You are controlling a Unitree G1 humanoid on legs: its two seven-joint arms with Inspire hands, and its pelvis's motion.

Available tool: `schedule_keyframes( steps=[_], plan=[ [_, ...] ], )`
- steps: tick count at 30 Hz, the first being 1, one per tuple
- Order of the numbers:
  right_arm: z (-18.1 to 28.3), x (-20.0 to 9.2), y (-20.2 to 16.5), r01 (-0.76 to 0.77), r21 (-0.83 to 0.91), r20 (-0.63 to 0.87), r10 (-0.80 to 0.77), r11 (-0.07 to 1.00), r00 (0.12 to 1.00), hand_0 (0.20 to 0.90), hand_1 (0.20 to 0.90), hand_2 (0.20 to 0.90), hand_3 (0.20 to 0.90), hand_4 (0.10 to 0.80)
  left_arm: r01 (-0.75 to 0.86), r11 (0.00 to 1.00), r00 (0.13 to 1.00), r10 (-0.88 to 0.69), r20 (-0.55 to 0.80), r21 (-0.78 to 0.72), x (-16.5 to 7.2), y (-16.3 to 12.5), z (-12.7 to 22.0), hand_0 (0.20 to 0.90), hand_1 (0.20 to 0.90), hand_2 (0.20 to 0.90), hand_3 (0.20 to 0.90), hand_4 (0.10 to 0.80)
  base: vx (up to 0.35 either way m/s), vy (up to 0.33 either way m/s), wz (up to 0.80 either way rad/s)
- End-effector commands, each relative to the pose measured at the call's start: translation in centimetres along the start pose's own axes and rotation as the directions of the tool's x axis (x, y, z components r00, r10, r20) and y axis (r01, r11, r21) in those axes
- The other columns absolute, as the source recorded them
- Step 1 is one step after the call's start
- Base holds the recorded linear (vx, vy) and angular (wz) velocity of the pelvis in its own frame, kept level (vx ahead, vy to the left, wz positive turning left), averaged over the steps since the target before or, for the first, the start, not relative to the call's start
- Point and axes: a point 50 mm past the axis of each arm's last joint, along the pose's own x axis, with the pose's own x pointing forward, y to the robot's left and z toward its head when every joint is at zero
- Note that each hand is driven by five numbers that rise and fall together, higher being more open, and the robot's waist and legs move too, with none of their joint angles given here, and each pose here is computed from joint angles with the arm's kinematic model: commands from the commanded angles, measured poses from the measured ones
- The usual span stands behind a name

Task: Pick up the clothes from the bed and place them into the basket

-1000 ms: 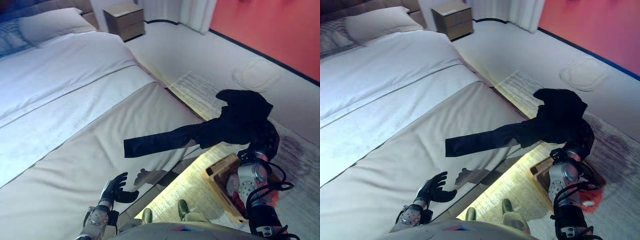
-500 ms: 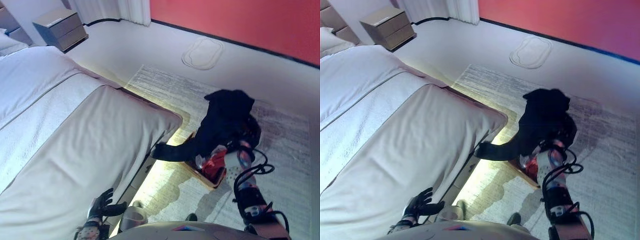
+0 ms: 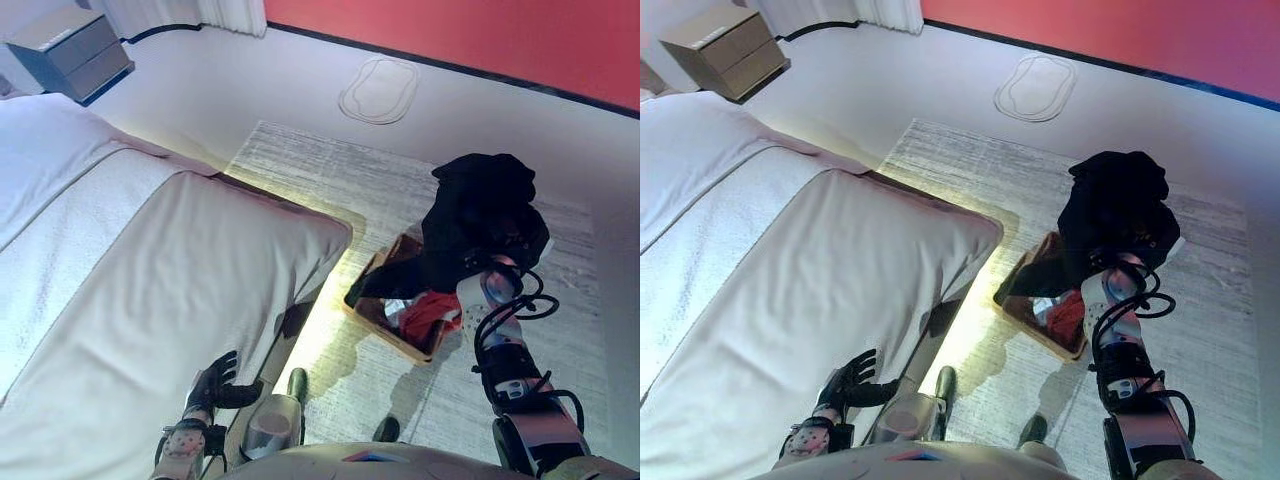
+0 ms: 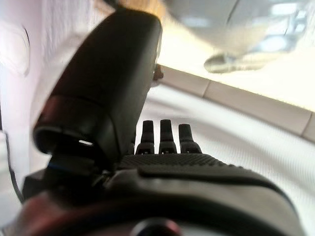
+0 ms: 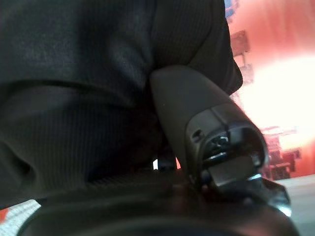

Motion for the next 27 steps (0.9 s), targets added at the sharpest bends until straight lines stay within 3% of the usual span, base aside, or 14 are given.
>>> schedule_keyframes(
  steps=[1, 13, 27],
  plan=[
    [8.8, 1.7, 3.0, -0.057, 0.084, 0.381, 0.021, 0.995, 0.924, 0.300, 0.300, 0.300, 0.200, 0.100, -0.020, 0.998, 1.000, 0.019, 0.008, 0.055, -0.3, 0.9, -0.4, 0.900, 0.900, 0.900, 0.900, 0.800, -0.026, -0.031, 0.08],
    [15.7, -1.2, 5.5, -0.174, 0.115, 0.698, 0.046, 0.978, 0.715, 0.300, 0.300, 0.300, 0.200, 0.100, 0.002, 0.999, 1.000, -0.001, -0.005, 0.049, -0.4, 0.8, -0.8, 0.900, 0.900, 0.900, 0.900, 0.800, -0.006, -0.006, 0.01],
    [17.4, -1.1, 5.5, -0.193, 0.109, 0.727, 0.054, 0.975, 0.684, 0.300, 0.300, 0.300, 0.200, 0.100, -0.003, 0.999, 1.000, 0.003, 0.000, 0.051, 0.1, 0.7, 0.0, 0.900, 0.900, 0.900, 0.900, 0.800, -0.004, 0.002, -0.03]
  ],
)
